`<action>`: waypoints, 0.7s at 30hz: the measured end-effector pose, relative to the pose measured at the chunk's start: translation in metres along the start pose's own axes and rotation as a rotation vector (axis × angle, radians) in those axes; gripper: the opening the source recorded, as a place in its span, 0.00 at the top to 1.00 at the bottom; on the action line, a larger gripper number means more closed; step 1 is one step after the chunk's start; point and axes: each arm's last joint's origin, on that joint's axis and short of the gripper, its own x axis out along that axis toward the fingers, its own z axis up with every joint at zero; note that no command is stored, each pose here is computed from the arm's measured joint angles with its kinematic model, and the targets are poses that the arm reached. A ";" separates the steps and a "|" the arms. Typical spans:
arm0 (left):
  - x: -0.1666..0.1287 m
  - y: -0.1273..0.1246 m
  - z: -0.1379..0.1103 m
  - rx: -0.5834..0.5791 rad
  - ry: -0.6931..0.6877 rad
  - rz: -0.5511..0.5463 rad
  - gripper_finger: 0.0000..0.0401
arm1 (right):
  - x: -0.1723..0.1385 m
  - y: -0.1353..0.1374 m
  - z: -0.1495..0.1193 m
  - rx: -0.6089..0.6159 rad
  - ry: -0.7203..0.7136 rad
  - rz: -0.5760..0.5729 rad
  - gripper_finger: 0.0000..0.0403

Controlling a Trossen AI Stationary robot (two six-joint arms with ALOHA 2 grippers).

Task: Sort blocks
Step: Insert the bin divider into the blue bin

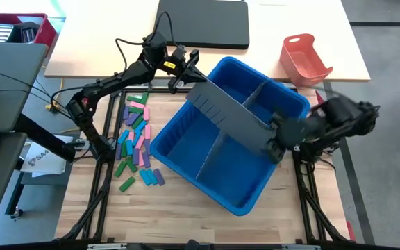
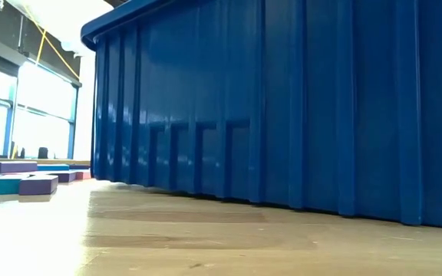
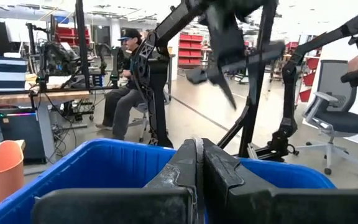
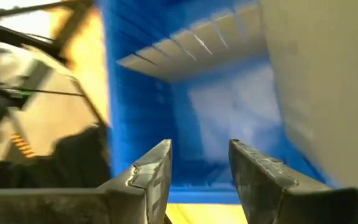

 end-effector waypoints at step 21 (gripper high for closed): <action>0.005 -0.002 0.001 -0.012 -0.007 -0.002 1.00 | 0.036 -0.039 -0.082 0.165 0.283 -0.176 0.44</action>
